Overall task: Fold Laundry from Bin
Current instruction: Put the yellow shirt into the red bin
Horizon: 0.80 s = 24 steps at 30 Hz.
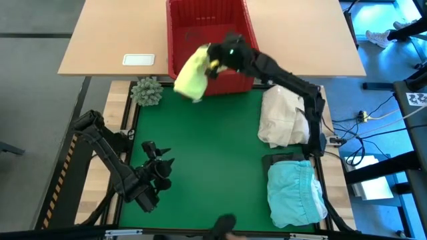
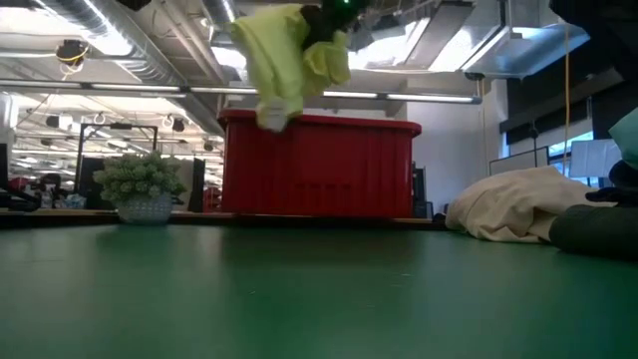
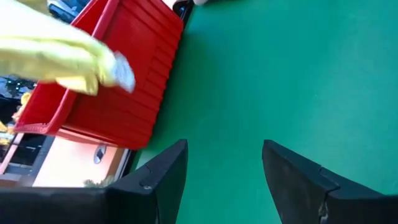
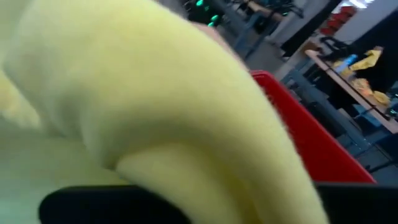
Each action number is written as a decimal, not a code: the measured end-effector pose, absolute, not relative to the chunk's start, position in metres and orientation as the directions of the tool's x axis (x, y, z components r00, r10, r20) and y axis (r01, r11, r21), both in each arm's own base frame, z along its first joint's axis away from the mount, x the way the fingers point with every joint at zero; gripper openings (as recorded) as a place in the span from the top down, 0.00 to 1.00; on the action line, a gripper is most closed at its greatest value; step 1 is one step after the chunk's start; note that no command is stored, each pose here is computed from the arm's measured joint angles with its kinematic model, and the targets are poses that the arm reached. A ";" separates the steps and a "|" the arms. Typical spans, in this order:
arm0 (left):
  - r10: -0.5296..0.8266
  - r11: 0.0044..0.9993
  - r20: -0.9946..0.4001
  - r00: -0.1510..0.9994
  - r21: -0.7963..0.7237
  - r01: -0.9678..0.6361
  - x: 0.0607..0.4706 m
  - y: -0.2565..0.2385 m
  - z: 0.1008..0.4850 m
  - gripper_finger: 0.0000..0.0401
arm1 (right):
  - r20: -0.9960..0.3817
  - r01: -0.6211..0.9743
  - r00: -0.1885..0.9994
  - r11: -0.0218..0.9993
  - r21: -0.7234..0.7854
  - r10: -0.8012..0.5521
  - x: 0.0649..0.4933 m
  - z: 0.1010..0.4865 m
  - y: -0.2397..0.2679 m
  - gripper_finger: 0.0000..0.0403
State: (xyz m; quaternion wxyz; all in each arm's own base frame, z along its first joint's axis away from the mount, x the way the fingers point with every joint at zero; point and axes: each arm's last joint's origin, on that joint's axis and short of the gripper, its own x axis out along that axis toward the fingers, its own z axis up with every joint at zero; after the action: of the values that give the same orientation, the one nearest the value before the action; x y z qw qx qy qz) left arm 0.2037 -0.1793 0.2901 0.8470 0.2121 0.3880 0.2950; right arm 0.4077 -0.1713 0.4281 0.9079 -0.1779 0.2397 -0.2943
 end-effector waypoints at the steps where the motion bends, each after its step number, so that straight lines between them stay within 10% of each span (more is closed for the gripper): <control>1: 0.665 0.735 -0.532 0.523 0.590 -0.335 0.204 -0.179 0.290 0.50 | -0.314 0.466 0.714 0.759 -0.454 -0.626 0.404 0.430 -0.181 0.90; 24: 0.695 0.717 -0.518 0.499 0.557 -0.420 0.220 -0.165 0.290 0.50 | -0.124 0.684 0.636 0.631 -0.366 -0.761 0.335 0.436 -0.320 0.90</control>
State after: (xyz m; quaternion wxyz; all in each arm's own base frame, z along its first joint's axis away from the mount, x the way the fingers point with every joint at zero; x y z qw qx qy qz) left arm 0.2203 -0.1648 0.2899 0.8462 0.1821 0.3772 0.3293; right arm 0.3346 -0.3204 0.4364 0.8930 -0.1441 0.1345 -0.4046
